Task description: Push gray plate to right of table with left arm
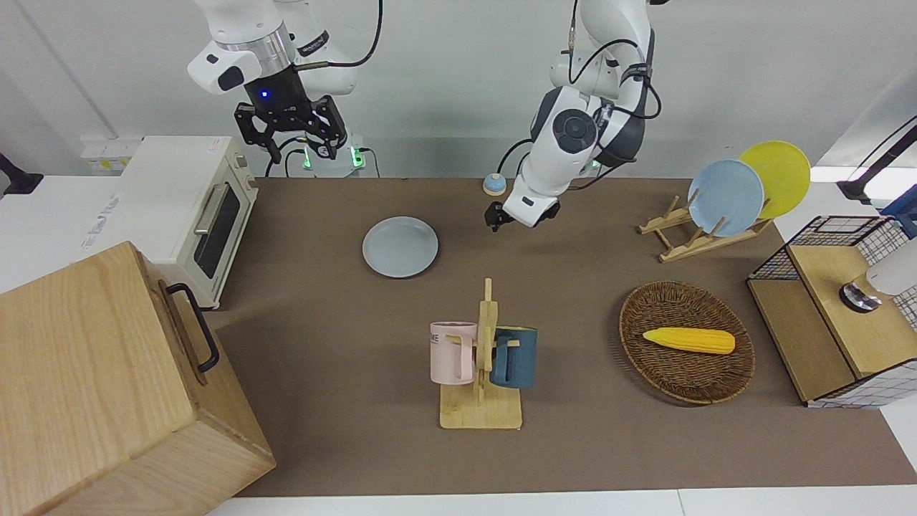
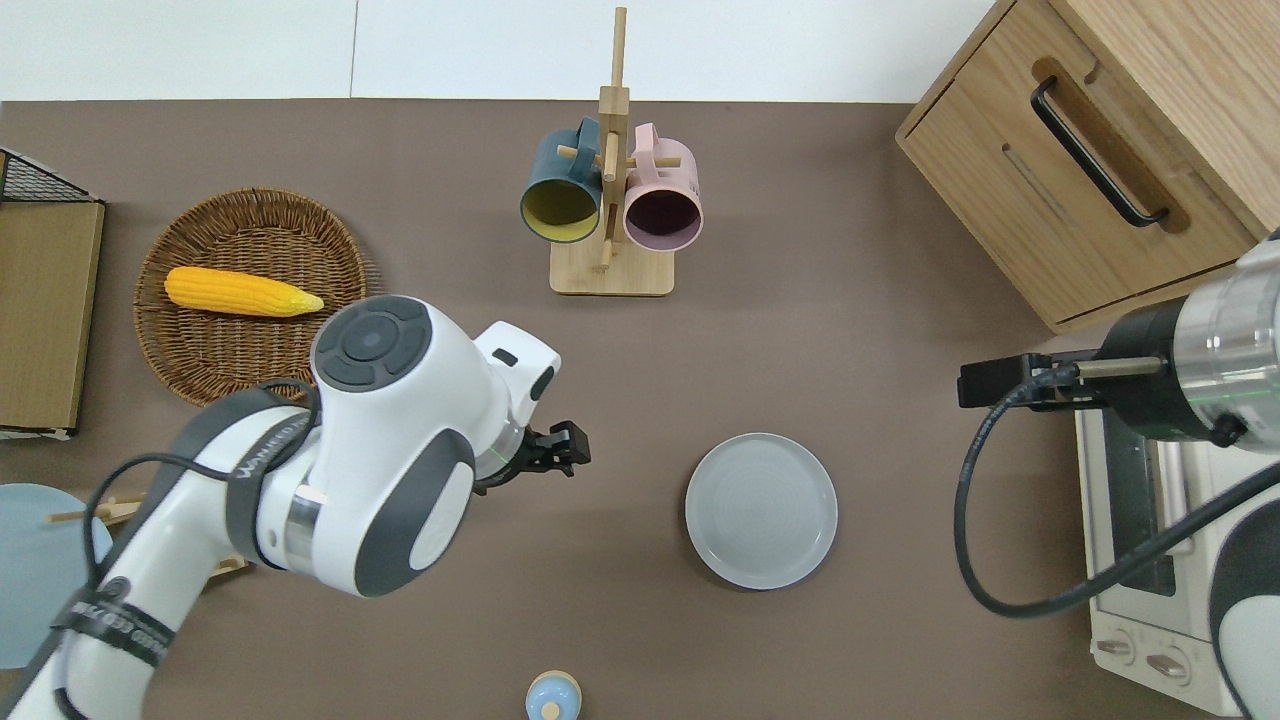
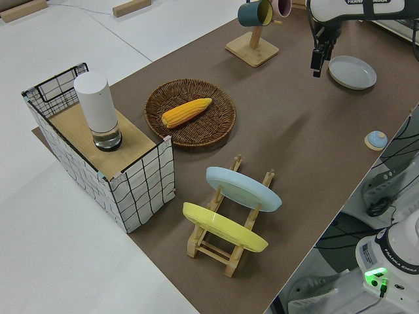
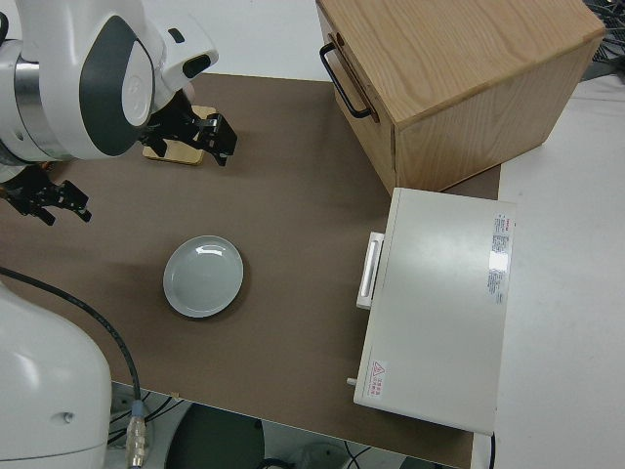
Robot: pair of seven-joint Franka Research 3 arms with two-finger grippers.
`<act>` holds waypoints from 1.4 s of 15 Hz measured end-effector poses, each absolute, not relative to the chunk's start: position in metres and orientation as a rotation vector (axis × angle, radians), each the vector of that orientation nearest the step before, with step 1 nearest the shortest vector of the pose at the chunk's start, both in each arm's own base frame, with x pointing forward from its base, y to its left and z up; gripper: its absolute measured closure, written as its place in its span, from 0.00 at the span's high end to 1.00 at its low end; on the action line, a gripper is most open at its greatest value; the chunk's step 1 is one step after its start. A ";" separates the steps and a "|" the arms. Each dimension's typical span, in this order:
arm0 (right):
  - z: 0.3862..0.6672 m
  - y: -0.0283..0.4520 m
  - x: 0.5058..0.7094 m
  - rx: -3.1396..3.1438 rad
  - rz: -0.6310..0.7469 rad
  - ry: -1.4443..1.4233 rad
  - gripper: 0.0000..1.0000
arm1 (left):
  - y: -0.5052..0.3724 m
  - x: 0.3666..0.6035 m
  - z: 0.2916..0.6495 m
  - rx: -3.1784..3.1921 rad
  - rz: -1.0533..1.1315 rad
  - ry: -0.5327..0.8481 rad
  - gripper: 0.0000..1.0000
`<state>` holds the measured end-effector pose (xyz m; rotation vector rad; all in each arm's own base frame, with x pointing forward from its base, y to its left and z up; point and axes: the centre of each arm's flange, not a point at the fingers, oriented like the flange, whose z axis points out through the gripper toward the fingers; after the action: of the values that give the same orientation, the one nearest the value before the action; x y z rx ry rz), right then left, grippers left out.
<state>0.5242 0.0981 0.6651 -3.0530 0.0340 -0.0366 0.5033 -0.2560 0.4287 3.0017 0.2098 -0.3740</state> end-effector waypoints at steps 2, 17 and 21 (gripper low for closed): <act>0.665 0.098 0.524 -3.053 -0.037 0.034 1.00 | -0.223 0.516 0.440 2.996 -0.364 0.186 1.00; 0.665 0.098 0.524 -3.053 -0.037 0.034 1.00 | -0.071 0.554 0.583 3.152 0.011 0.042 1.00; 0.665 0.098 0.524 -3.053 -0.037 0.034 1.00 | -0.064 0.556 0.610 3.151 0.081 0.060 1.00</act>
<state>0.5242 0.0981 0.6651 -3.0530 0.0341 -0.0366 0.5556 -0.0638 0.6105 3.1515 0.0604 0.0807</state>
